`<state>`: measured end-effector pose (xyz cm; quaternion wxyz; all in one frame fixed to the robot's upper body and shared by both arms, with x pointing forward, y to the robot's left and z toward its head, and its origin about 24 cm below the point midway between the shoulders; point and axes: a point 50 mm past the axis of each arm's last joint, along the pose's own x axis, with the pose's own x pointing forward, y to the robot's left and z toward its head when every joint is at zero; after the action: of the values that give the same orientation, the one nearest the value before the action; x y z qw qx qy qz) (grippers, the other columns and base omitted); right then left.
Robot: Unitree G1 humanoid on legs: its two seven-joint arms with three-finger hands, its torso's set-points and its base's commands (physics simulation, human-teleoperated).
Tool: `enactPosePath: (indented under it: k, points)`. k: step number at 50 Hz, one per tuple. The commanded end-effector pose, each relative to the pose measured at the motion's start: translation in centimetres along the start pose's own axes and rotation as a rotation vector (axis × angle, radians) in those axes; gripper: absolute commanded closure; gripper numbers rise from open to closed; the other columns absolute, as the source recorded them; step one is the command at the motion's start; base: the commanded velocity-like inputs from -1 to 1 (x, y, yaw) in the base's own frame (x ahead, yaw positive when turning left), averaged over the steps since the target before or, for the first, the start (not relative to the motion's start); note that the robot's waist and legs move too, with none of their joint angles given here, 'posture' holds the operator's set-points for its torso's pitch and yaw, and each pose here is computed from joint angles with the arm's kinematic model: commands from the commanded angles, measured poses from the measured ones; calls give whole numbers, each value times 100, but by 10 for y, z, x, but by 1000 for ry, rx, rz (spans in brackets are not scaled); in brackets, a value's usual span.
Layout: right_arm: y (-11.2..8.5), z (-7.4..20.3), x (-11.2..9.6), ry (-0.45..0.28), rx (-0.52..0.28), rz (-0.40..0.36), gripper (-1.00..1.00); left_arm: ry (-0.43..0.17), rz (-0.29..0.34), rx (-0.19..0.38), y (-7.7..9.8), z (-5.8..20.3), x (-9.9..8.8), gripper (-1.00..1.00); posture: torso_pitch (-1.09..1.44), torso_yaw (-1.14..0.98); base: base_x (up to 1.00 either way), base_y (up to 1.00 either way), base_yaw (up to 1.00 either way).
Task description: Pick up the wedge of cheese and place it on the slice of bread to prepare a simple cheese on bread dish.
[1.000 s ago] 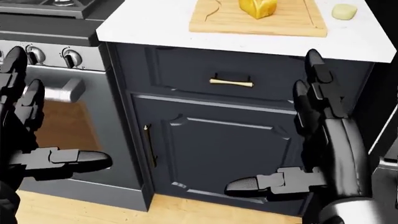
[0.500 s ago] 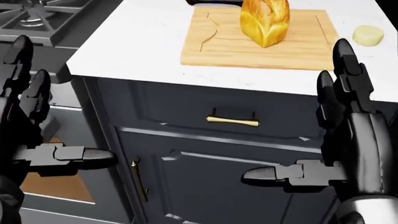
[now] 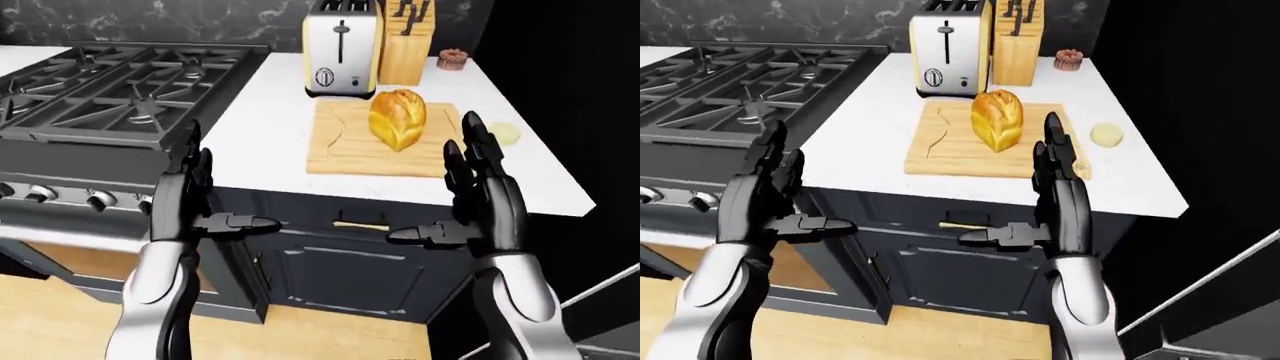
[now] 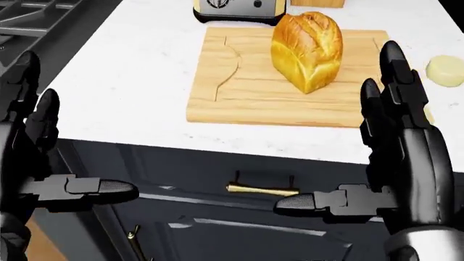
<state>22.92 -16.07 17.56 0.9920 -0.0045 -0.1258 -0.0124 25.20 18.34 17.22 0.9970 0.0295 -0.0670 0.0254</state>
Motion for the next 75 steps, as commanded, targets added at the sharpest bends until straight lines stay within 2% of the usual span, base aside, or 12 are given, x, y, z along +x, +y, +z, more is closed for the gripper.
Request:
enactPosePath:
  k: [1,9,20,34,53,75]
  points:
    - [0,9,-1,-55,6,3,-100,-62,-4,6,-1,11,2,-100,0,0,0,0,-100]
    - [-1,9,0,-56,4,0,-100,-71,0,5,1,15,3,-100,0,0,0,0,-92]
    - [2,9,-1,-46,-14,11,-100,-82,13,5,6,23,2,-100,0,0,0,-5,0]
    - [-2,17,-3,-68,-19,12,-100,-96,16,1,7,34,-1,-100,0,0,17,0,0]
    - [1,23,-3,-83,-13,18,-100,-94,29,-1,11,32,-1,-100,0,0,14,0,0]
    - [0,13,-3,-68,-4,11,-100,-86,26,4,8,25,2,-100,0,0,13,0,0]
